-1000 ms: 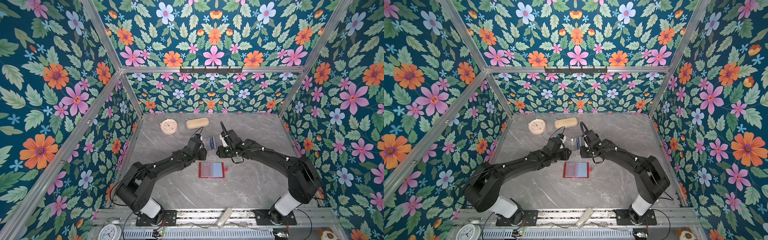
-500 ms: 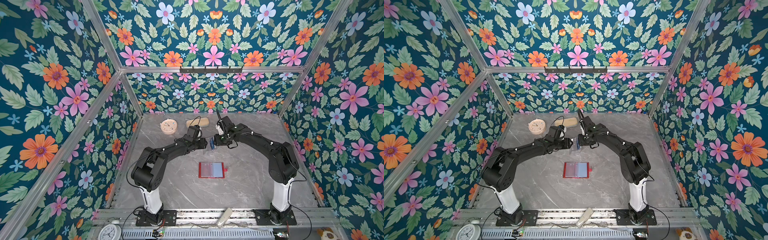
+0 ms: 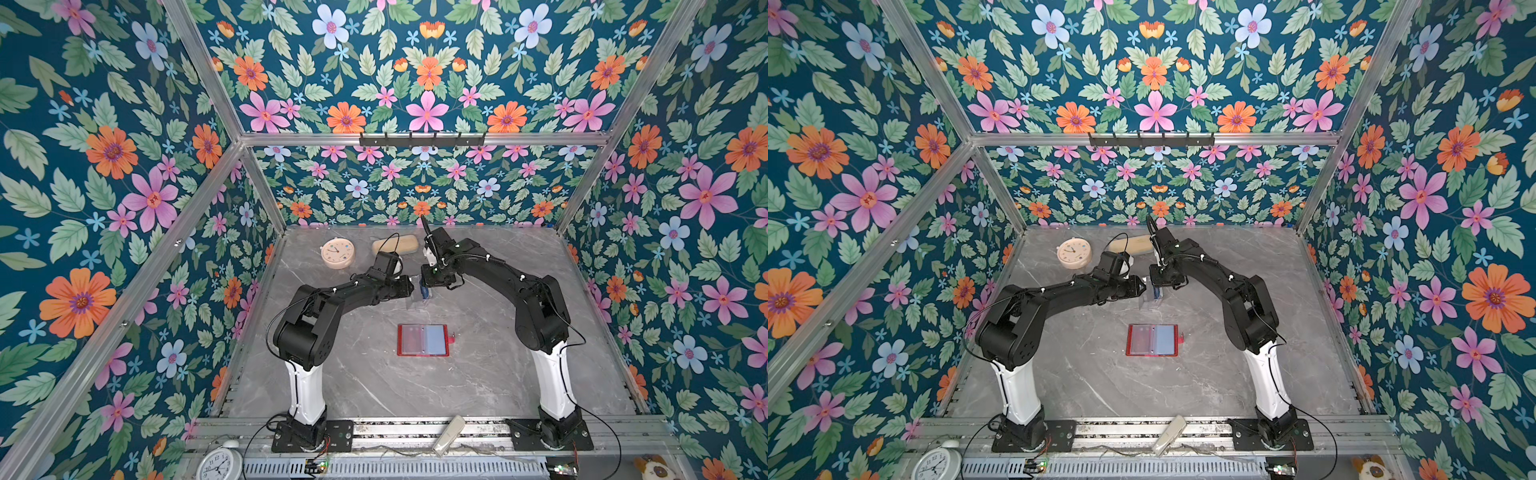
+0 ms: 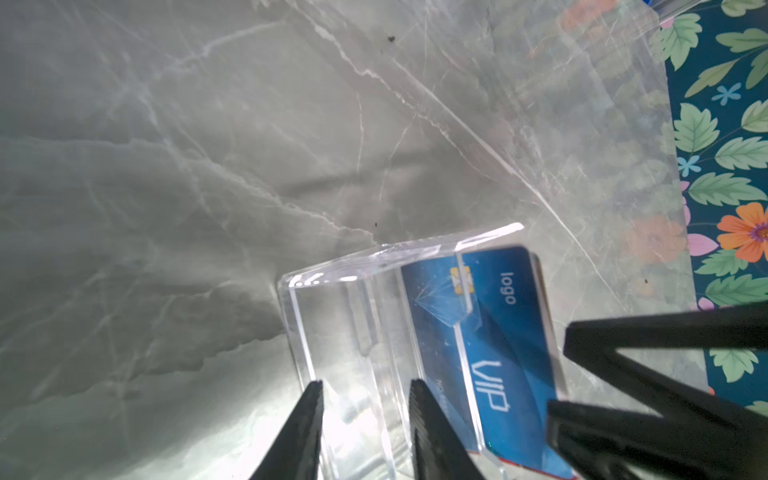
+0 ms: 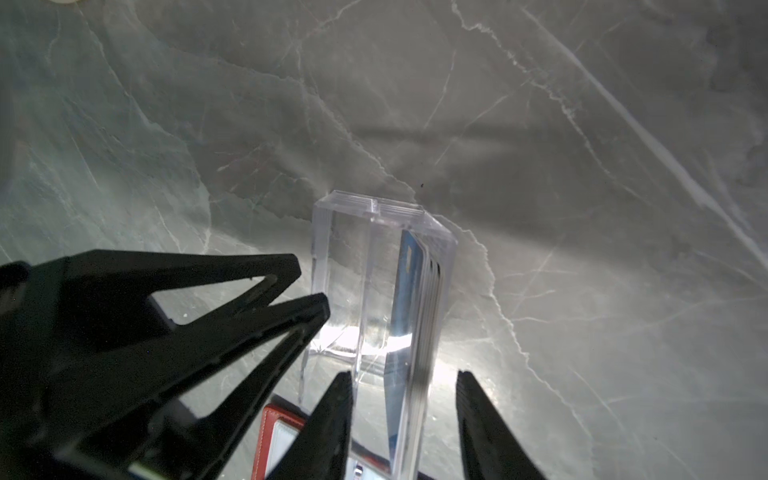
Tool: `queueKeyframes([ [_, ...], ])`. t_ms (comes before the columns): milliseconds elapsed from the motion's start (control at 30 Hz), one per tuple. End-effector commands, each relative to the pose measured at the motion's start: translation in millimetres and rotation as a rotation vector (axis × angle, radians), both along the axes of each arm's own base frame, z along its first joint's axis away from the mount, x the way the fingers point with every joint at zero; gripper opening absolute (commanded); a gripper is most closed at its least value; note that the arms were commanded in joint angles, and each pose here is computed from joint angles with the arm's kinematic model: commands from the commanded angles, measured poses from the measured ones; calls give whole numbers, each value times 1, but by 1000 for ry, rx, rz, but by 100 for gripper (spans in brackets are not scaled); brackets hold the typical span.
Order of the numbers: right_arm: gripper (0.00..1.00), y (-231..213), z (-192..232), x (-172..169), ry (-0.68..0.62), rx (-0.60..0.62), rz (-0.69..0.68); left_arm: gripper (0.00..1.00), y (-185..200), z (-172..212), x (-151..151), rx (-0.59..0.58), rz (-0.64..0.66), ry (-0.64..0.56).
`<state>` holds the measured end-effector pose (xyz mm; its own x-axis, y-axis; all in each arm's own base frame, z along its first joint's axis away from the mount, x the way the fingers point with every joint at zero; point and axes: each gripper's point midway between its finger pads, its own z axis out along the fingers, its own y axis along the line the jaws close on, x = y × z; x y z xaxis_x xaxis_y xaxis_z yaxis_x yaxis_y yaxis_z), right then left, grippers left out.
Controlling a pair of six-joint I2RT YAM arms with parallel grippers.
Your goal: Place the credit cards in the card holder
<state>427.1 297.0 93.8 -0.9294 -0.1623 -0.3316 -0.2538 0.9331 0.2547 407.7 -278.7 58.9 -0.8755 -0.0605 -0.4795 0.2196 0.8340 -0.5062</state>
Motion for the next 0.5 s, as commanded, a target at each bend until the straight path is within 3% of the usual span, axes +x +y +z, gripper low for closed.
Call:
queueKeyframes([
  [0, 42, -5, -7, -2, 31, -38, -4, 37, -3, -1, -1, -20, -8, 8],
  [467, 38, -8, -21, 6, 63, -105, -9, 36, 3, -13, -5, 0, 24, 37],
])
